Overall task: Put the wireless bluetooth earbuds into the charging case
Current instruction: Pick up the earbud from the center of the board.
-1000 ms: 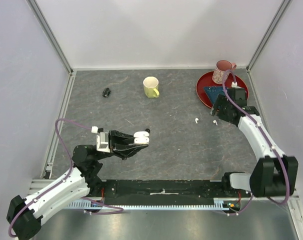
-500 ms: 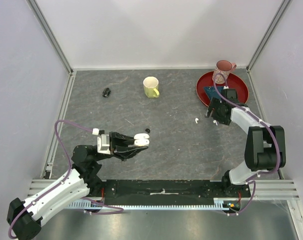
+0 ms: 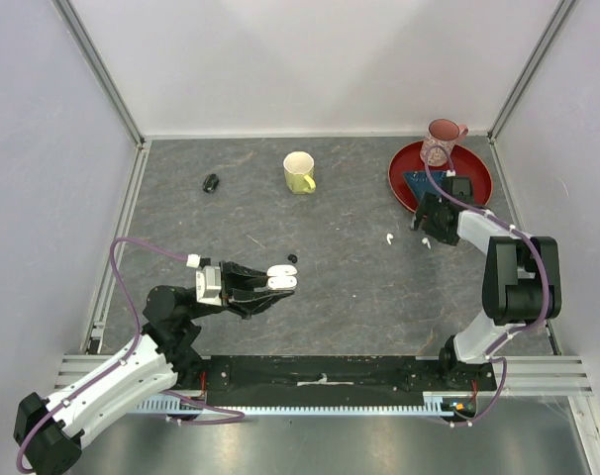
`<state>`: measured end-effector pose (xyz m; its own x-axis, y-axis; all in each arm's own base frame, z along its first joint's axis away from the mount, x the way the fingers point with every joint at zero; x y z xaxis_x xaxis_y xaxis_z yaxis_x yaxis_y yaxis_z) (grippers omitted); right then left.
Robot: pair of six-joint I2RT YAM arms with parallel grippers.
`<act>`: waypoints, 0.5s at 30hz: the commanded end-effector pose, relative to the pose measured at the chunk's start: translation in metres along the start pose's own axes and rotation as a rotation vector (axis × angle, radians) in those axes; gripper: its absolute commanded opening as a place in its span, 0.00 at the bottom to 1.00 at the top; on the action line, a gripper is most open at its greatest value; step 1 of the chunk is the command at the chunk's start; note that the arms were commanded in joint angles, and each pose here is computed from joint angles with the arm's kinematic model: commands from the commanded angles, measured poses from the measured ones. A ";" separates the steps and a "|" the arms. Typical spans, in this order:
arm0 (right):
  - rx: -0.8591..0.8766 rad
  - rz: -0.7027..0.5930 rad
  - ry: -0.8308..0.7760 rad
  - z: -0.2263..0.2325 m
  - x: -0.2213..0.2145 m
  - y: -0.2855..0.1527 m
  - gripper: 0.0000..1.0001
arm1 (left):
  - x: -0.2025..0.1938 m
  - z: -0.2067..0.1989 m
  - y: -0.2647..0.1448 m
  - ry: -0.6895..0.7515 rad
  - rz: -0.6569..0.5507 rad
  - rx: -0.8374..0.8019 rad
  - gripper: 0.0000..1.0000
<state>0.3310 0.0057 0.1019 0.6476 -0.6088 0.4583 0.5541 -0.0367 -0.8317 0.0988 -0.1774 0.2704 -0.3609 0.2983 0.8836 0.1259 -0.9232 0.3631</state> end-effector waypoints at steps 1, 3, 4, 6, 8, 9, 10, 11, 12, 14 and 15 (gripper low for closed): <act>0.007 -0.035 -0.010 -0.001 0.009 0.009 0.86 | 0.010 0.003 0.003 0.061 -0.028 -0.005 0.02; 0.017 -0.033 -0.010 0.000 0.008 0.011 0.86 | 0.011 0.004 0.003 0.062 -0.029 -0.002 0.02; 0.018 -0.026 -0.008 -0.001 0.005 0.013 0.87 | 0.011 0.004 0.003 0.065 -0.029 -0.002 0.02; 0.035 -0.024 -0.008 0.000 0.005 0.014 0.86 | 0.010 0.004 0.003 0.063 -0.027 -0.004 0.02; 0.034 -0.026 -0.004 -0.002 0.003 0.015 0.86 | 0.010 0.004 0.003 0.063 -0.025 -0.004 0.02; 0.032 -0.021 -0.001 -0.002 0.002 0.016 0.86 | 0.010 0.004 0.003 0.064 -0.025 -0.002 0.02; 0.029 -0.019 0.000 -0.003 0.001 0.017 0.86 | 0.011 0.004 0.003 0.063 -0.027 -0.004 0.02; 0.028 -0.018 0.002 -0.003 0.000 0.017 0.85 | 0.010 0.004 0.003 0.062 -0.026 -0.004 0.02; 0.047 -0.001 0.000 -0.002 -0.002 0.018 0.85 | 0.009 0.004 0.003 0.061 -0.025 -0.004 0.02; 0.043 0.004 0.005 -0.003 -0.003 0.018 0.85 | 0.010 0.004 0.003 0.064 -0.027 -0.004 0.02; 0.042 0.005 0.008 -0.003 -0.004 0.019 0.85 | 0.011 0.004 0.003 0.064 -0.028 -0.002 0.02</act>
<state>0.3371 0.0030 0.0907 0.6394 -0.6145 0.4621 0.5702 -0.0242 -0.8211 0.0990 -0.1775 0.2694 -0.3581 0.2941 0.8862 0.1276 -0.9248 0.3584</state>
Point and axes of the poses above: each gripper's point midway between its finger pads, its own y axis out along the fingers, its own z axis along the line the jaws close on, x = y × z, the point moved 8 cm from there along -y, back along the fingers, and after that the axes turned 14 degrees about y, right-handed, at the moved point
